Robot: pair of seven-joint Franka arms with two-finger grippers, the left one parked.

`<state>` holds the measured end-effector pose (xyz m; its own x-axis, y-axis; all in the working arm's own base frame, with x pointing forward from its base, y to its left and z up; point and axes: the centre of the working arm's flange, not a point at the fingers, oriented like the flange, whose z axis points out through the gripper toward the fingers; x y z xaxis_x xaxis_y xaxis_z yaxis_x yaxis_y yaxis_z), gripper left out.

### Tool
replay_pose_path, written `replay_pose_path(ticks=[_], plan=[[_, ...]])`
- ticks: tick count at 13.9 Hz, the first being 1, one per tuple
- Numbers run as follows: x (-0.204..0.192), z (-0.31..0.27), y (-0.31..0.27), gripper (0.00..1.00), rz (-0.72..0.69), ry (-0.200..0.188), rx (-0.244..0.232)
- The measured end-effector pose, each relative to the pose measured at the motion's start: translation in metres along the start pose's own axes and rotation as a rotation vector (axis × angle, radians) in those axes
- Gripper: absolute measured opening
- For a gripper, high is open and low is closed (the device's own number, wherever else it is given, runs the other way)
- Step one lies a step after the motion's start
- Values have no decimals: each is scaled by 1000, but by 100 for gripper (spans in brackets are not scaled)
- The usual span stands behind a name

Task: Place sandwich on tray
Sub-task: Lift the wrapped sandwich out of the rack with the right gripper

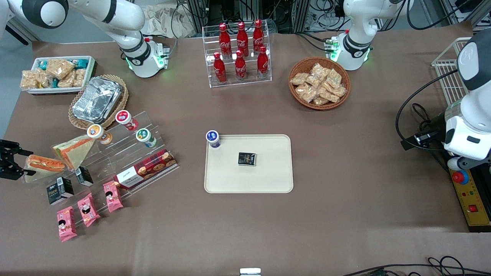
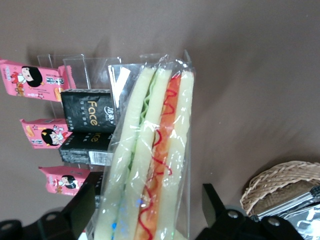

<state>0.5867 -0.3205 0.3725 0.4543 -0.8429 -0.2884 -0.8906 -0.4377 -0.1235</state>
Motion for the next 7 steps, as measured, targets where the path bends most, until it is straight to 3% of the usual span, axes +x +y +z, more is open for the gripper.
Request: replay_pose_path(ticks=[2, 4, 5, 7], plan=[[-1, 2, -3, 90, 20, -1, 0], [-2, 2, -4, 71, 30, 0, 1], [-2, 2, -4, 71, 30, 1, 2], [-2, 2, -5, 59, 30, 3, 4]])
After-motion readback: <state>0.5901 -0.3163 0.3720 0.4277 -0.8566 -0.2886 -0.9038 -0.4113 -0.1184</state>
